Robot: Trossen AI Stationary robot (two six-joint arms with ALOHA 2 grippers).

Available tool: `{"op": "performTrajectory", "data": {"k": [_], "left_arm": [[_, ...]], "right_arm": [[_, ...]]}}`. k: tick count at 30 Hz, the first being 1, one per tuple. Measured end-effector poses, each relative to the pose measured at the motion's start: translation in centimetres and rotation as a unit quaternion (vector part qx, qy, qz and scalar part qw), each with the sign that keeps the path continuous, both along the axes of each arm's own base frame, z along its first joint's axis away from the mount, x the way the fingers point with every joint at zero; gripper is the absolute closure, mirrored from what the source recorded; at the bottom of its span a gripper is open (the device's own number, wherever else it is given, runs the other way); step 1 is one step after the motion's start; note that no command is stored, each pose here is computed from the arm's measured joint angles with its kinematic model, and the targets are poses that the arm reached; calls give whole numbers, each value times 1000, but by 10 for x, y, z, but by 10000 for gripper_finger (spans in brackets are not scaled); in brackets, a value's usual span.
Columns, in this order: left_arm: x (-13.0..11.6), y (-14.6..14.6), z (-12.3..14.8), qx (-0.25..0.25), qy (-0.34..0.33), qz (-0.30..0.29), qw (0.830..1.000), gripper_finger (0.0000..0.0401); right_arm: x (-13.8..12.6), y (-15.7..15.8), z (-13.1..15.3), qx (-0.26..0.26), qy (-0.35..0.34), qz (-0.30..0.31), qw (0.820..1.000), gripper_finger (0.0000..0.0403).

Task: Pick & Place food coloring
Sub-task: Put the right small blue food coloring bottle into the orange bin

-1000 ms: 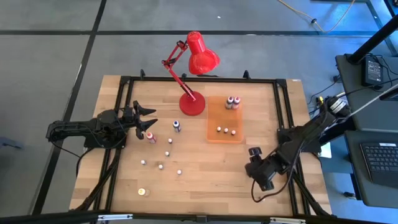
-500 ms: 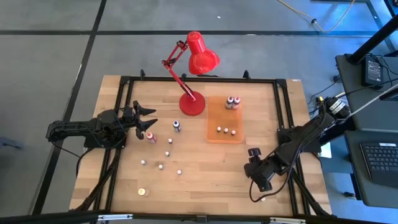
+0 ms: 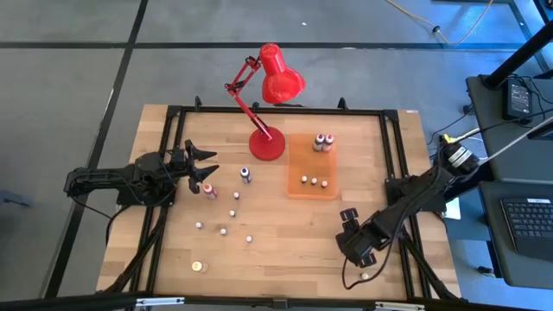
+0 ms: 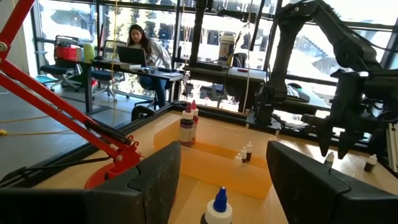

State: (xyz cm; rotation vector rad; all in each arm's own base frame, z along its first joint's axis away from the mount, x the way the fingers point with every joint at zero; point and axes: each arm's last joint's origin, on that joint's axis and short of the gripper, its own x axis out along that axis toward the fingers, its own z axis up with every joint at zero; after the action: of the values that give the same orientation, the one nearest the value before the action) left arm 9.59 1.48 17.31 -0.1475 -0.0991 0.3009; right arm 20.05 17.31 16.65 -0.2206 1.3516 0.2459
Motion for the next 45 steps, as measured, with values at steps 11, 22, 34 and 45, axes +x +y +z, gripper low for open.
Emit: {"op": "performTrajectory", "data": {"k": [11, 22, 34, 45], "left_arm": [[0, 0, 0, 0, 0, 0, 1000, 171], [0, 0, 0, 0, 0, 0, 1000, 171], [0, 0, 0, 0, 0, 0, 1000, 170], [0, 0, 0, 0, 0, 0, 1000, 169]], "right_arm": [[0, 0, -1, -3, 4, 0, 1000, 298], [5, 3, 13, -4, 6, -6, 1000, 350], [61, -47, 105, -117, -79, -113, 984, 346], [105, -149, 111, -119, -105, -111, 981, 343]]}}
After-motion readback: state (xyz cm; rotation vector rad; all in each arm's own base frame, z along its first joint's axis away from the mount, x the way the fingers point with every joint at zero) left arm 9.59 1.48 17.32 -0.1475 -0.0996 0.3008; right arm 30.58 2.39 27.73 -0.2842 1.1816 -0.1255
